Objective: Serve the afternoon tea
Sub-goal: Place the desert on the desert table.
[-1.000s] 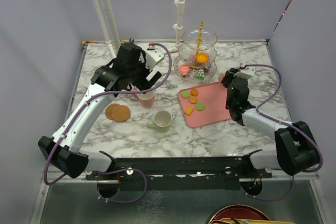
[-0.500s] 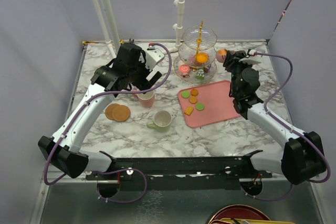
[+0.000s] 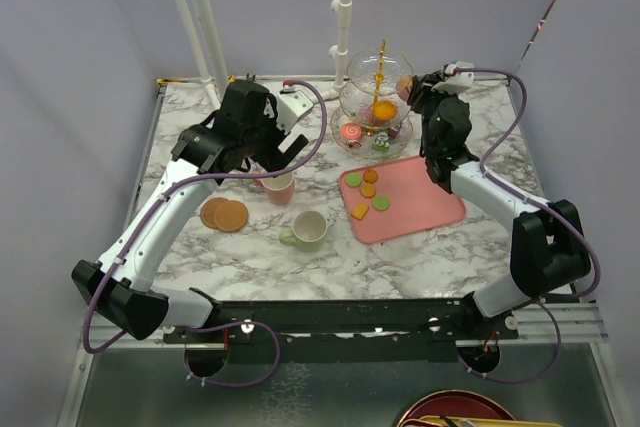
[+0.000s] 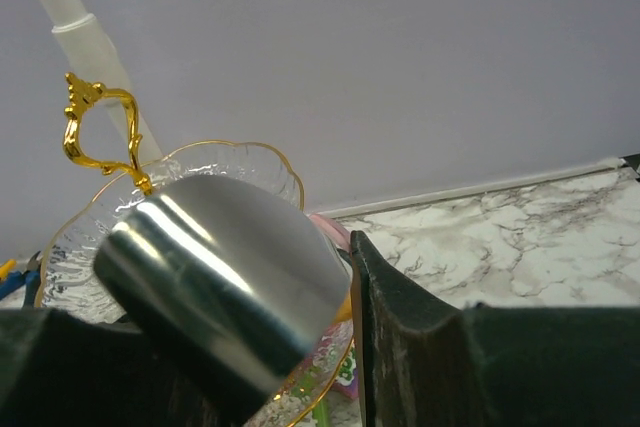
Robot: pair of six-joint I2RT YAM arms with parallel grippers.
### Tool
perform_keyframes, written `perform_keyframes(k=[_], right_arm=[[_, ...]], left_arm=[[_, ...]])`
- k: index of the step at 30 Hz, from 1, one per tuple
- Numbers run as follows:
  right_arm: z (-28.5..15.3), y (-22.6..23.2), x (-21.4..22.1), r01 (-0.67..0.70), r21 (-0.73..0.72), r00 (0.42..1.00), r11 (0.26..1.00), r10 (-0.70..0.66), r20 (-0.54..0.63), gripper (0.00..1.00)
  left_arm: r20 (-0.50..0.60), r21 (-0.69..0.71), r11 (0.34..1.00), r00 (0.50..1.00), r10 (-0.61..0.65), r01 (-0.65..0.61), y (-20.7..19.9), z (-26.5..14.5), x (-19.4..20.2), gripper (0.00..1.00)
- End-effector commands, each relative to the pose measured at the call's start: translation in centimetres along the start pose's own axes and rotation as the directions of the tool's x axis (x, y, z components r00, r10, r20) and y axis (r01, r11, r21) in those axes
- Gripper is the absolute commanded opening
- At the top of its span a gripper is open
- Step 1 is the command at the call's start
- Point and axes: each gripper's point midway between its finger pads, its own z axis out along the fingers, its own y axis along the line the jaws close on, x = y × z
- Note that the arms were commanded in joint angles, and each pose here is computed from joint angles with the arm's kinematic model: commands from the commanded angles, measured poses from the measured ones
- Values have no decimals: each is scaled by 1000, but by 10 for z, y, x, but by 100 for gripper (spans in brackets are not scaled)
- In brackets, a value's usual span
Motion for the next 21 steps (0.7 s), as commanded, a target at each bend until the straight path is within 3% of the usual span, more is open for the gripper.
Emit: perform_keyframes(k=[1, 16, 21], right_arm=[[19, 10, -19, -2, -27, 998, 1000, 4, 69, 10], [38, 23, 32, -15, -85, 1000, 996, 14, -7, 10], [32, 25, 42, -4, -116, 1000, 993, 1, -25, 22]], left_arm=[[19, 9, 1000, 1000, 7, -7, 2, -8, -7, 99], [8, 11, 1000, 1000, 10, -10, 2, -7, -4, 99], [3, 17, 1000, 1000, 10, -10, 1, -5, -4, 99]])
